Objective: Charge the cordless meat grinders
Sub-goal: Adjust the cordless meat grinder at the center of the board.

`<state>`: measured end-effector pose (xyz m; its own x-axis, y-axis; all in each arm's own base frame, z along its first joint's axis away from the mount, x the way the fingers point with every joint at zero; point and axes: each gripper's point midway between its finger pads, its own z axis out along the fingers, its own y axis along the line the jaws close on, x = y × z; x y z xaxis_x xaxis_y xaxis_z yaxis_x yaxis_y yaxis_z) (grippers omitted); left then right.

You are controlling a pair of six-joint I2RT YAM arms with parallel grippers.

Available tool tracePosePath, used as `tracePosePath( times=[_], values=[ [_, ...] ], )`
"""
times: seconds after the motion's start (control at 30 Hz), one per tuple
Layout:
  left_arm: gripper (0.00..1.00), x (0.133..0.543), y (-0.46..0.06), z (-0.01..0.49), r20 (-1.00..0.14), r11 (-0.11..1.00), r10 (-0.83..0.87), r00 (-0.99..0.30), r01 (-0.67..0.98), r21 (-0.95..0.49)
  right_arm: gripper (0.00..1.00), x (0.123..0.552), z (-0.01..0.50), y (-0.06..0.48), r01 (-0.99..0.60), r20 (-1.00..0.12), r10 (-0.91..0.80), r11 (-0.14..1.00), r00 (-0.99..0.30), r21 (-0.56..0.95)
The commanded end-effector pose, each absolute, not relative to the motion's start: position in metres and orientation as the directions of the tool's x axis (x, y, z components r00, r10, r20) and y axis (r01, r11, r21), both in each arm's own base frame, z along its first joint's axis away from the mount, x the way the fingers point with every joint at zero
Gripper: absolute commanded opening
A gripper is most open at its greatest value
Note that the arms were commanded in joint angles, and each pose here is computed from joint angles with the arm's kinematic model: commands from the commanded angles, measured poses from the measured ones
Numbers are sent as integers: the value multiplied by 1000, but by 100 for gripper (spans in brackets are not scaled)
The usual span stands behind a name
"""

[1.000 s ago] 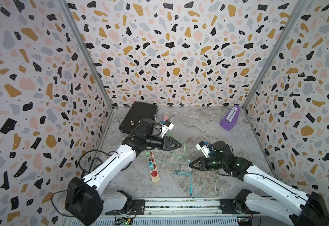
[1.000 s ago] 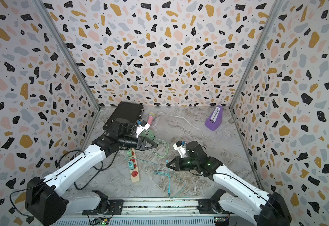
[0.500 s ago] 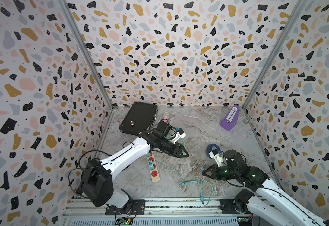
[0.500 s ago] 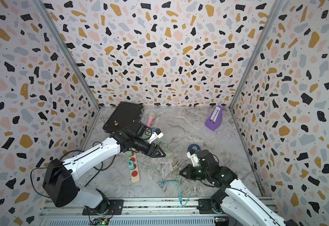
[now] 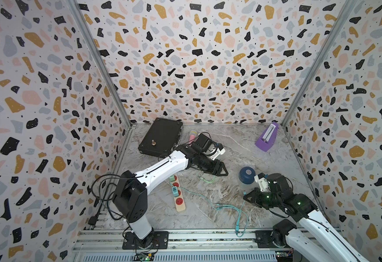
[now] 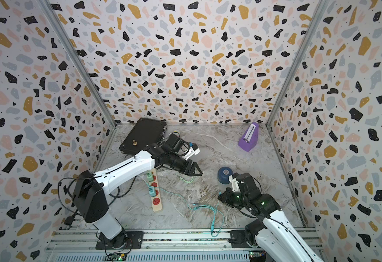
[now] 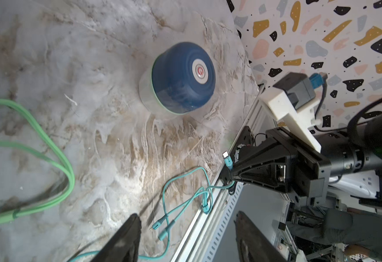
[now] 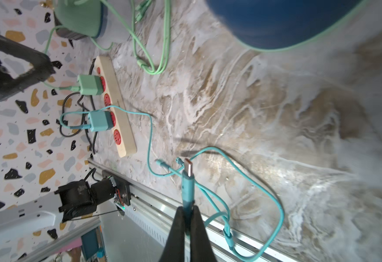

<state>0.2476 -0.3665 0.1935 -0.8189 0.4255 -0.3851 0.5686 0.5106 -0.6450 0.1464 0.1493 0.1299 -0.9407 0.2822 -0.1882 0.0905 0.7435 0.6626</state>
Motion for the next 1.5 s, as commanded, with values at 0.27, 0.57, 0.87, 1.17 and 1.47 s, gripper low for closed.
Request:
tracePosePath(
  times=[0.27,0.57,0.87,1.17,1.47],
  values=[
    [66,259,-392,192,-405,527,391,-827,561,-638,0,173,107,66,287,-266,357,920,-895,269],
    [66,255,-354,193,-383,548,351,-854,519,-656,0,237,97,60,181,-308,227,968,-924,172],
    [66,269,-315,203,-388,597,293,-874,484,-639,0,290,81,83,-44,-290,22,975,-957,217],
    [66,277,-305,196,-361,626,259,-896,440,-643,0,296,66,139,-166,-203,-87,896,-975,413],
    [66,280,-298,195,-355,640,265,-897,439,-630,0,282,71,177,-224,-195,-143,838,-970,497]
  ],
)
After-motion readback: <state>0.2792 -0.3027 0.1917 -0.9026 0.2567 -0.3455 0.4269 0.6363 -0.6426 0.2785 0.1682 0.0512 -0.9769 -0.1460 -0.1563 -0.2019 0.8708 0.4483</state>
